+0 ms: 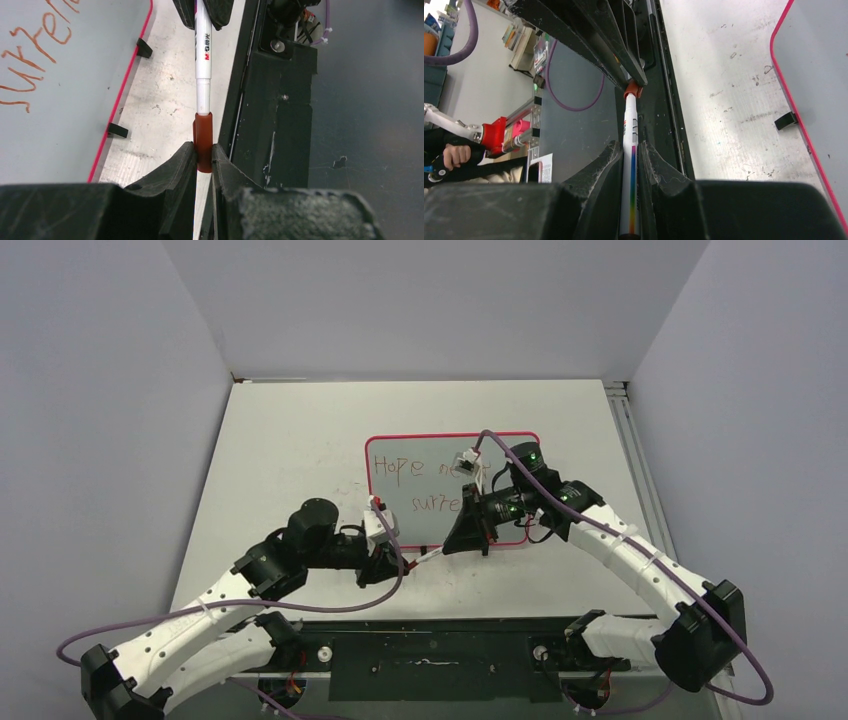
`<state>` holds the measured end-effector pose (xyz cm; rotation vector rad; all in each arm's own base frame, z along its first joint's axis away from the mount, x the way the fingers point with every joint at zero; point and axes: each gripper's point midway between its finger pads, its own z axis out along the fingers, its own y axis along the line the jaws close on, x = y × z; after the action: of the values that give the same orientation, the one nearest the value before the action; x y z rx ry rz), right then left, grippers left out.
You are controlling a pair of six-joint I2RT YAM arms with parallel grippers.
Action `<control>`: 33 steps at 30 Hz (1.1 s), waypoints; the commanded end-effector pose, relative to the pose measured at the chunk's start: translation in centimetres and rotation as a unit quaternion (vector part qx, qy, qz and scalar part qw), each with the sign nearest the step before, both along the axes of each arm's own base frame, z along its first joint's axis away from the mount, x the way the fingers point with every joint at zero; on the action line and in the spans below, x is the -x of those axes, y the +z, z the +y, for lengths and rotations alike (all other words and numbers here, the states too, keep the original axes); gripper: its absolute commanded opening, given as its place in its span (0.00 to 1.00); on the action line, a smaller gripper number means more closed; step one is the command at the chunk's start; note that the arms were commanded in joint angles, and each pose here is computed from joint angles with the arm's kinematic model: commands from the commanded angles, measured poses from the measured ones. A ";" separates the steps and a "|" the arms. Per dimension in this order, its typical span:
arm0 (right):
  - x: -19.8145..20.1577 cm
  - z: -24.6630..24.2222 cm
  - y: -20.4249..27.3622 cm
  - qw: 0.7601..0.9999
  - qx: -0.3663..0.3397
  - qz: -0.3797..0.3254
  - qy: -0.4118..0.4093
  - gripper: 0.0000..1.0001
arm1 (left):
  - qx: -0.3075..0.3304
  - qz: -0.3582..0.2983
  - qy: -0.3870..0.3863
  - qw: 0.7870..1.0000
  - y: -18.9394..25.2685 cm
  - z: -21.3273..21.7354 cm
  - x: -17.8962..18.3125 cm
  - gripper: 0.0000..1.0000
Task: Write a sentence on the whiteboard
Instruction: Close the whiteboard marker at the center of the board.
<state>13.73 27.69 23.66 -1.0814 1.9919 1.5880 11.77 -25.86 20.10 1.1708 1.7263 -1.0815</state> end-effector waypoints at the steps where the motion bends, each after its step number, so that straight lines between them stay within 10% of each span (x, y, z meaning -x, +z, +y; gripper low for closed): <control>1: 0.5 0.7 0.8 0.999 -0.010 -0.027 0.036 0.05 | 0.013 -0.031 -0.026 0.999 2.2 -0.7 0.5 0.00; 33: 4.2 4.8 -1.2 0.997 0.001 -0.007 0.083 0.05 | 0.098 -0.055 -0.010 0.994 6.2 -2.6 0.6 0.00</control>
<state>11.38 31.07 21.71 -1.1881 2.0350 1.5879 9.21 -25.70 18.33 1.1867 1.8527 -1.1090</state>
